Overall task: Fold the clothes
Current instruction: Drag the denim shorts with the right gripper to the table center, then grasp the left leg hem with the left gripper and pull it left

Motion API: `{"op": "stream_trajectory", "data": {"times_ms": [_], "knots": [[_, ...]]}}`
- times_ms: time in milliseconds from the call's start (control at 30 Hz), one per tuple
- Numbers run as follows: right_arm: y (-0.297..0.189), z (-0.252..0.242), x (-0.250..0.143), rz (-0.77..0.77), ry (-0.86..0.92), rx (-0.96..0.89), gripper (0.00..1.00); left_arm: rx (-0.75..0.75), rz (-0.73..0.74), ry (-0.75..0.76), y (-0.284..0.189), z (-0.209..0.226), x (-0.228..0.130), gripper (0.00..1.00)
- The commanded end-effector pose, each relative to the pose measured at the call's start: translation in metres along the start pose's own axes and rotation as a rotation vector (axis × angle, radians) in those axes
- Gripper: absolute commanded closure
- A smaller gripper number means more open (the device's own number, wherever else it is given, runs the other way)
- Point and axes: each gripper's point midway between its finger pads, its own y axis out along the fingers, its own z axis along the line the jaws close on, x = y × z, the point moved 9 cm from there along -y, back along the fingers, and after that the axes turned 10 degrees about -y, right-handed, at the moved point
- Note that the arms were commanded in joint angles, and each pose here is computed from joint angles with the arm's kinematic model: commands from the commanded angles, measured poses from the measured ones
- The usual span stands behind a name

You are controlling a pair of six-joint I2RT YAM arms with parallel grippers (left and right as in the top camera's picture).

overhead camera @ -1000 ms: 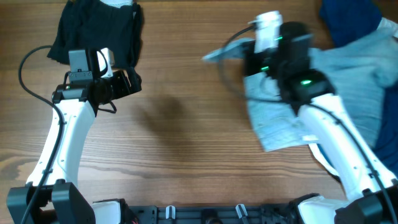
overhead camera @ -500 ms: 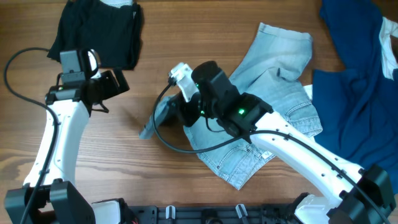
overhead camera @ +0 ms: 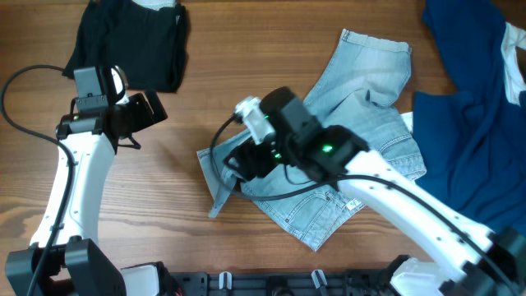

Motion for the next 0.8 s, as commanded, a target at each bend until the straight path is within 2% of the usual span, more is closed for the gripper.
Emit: {"op": "stream_trajectory", "data": {"times_ms": [0, 167, 300, 400, 667, 767], "knots": [[-0.074, -0.04, 0.016, -0.191, 0.116, -0.256, 0.17, -0.093, 0.068, 0.023, 0.004, -0.019, -0.009, 0.0], [-0.12, -0.089, -0.001, -0.223, 0.264, -0.409, 0.17, -0.095, 0.227, 0.095, 0.029, -0.04, -0.039, 0.0], [-0.136, -0.118, -0.019, -0.19, 0.349, -0.485, 0.17, -0.035, 0.386, 0.139, 0.057, -0.047, -0.071, 0.05], [-0.139, -0.128, -0.027, -0.162, 0.378, -0.523, 0.17, -0.004, 0.457, 0.157, 0.075, -0.051, -0.088, 0.03], [-0.129, -0.143, -0.035, -0.094, 0.413, -0.566, 0.17, 0.043, 0.516, 0.201, 0.096, -0.054, -0.107, 0.02], [-0.124, -0.147, -0.036, -0.079, 0.418, -0.567, 0.16, 0.085, 0.49, 0.227, 0.096, -0.054, -0.108, 0.06]]}}
